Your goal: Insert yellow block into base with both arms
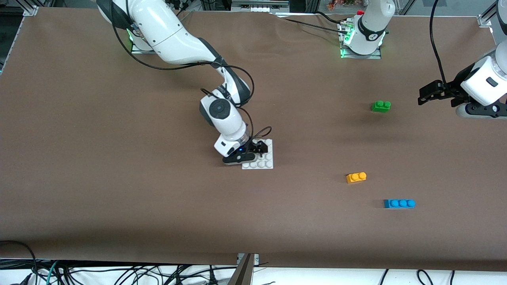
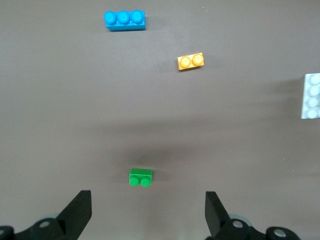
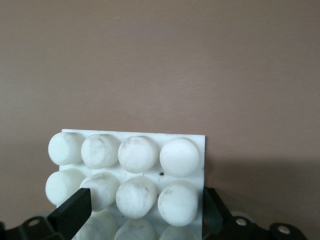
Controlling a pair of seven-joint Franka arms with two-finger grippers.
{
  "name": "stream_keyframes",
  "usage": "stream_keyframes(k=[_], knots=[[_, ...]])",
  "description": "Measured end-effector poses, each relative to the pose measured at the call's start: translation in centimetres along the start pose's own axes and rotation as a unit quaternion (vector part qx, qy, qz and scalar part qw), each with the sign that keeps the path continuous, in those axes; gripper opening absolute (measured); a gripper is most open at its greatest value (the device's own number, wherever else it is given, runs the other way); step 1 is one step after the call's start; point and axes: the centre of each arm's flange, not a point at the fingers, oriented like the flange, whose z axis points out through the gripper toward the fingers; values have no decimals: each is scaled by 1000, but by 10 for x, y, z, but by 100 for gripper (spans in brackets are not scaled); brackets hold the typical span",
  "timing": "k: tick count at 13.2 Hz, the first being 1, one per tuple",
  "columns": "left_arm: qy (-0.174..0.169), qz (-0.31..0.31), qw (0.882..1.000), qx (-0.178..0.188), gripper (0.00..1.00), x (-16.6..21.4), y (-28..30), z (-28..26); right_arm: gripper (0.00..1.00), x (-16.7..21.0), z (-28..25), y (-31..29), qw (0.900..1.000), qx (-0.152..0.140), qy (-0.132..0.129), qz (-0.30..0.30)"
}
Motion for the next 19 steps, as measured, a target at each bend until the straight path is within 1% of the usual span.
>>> stream_keyframes(k=[2,7,13,15,19], knots=[[0,0,1000,0,100,0,0,0,100,-5,3,-14,1000,6,2,-2],[0,0,1000,0,100,0,0,0,100,-2,4,-17,1000,9,5,11],[-6,0,1000,0,100,3,0,6,100,-4,11,-42,999,24,14,24],[-8,0,1000,0,100,4,0,8,100,-4,11,-41,999,23,12,34],[-7,-1,1000,0,100,5,-1,7,100,5,9,-33,999,9,-1,50]])
